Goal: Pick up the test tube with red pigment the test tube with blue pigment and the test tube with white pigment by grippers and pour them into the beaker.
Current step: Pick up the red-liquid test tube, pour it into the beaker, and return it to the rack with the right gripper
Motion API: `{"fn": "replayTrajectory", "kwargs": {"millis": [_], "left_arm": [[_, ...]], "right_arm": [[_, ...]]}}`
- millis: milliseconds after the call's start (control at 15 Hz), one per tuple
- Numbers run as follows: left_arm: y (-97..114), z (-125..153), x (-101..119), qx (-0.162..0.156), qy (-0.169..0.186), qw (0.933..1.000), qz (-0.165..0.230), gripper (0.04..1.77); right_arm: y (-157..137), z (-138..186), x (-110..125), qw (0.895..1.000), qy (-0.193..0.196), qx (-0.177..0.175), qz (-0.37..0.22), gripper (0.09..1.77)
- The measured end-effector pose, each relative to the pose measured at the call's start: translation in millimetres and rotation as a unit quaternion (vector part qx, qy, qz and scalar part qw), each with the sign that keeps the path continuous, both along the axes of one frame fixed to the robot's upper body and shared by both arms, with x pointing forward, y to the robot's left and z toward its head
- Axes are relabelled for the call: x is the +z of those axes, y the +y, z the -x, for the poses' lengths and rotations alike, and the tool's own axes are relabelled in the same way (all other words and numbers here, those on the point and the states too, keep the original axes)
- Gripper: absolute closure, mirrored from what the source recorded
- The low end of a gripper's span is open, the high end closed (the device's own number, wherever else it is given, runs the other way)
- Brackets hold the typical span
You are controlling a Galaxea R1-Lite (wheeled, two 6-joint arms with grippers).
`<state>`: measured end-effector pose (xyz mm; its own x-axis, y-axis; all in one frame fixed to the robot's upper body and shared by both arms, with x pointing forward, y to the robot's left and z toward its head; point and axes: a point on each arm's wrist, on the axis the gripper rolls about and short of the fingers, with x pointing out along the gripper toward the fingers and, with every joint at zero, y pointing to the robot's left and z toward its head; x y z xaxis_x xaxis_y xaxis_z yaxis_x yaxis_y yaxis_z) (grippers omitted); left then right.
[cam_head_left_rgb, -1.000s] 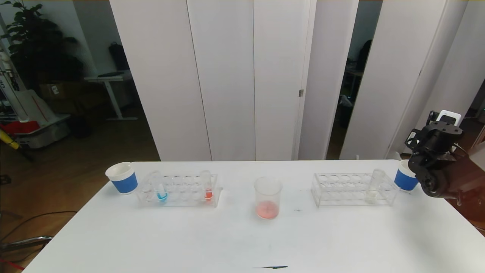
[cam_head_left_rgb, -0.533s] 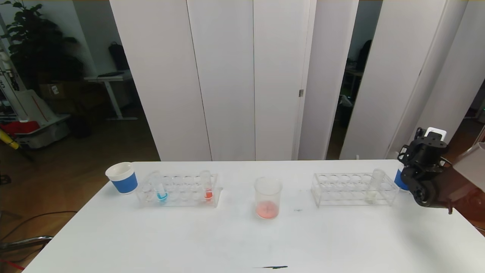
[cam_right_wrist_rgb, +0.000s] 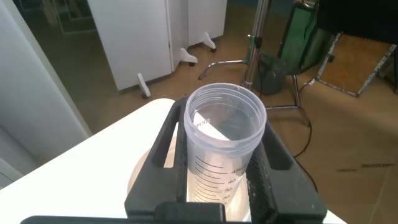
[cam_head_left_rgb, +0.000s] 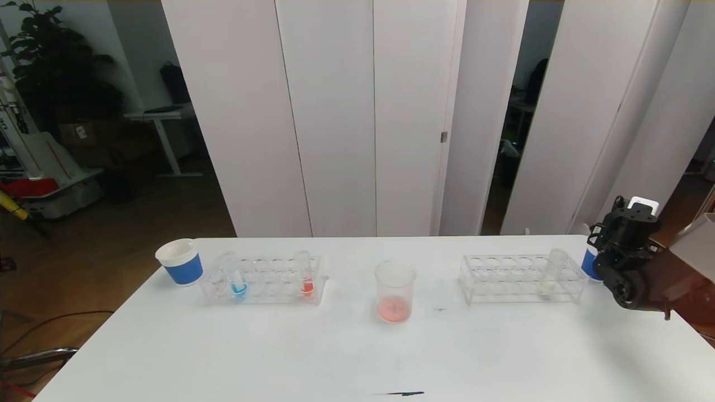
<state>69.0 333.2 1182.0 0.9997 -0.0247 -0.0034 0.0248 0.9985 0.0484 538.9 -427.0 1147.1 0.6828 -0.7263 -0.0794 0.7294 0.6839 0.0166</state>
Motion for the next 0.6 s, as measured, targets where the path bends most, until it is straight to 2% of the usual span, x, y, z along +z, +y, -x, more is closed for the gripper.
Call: {"fn": "replayTrajectory", "kwargs": {"millis": [200,267,333,400,467,533,600], "left_arm": [[0.0,0.0,0.0,0.0,0.0,1.0,0.0,0.07],[0.0,0.0,0.0,0.0,0.0,1.0,0.0,0.07],[0.0,0.0,0.0,0.0,0.0,1.0,0.0,0.07],[0.0,0.0,0.0,0.0,0.0,1.0,0.0,0.07],[0.0,0.0,0.0,0.0,0.0,1.0,0.0,0.07],[0.0,0.0,0.0,0.0,0.0,1.0,0.0,0.07],[0.0,0.0,0.0,0.0,0.0,1.0,0.0,0.07]], "right_arm": [[0.1,0.4,-0.7,1.0,0.002,0.001,-0.001,1.26],[0.1,0.4,-0.7,1.0,0.002,0.001,0.0,1.17],[0.1,0.4,-0.6,1.0,0.002,0.001,0.0,0.92],[0.1,0.4,-0.4,1.0,0.001,0.001,0.0,0.55],[0.1,0.4,-0.2,1.0,0.001,0.001,0.0,0.27],[-0.1,0.5,0.2,1.0,0.001,0.0,0.0,0.12],[-0.3,0.7,1.3,1.0,0.0,0.0,0.001,0.11]]}}
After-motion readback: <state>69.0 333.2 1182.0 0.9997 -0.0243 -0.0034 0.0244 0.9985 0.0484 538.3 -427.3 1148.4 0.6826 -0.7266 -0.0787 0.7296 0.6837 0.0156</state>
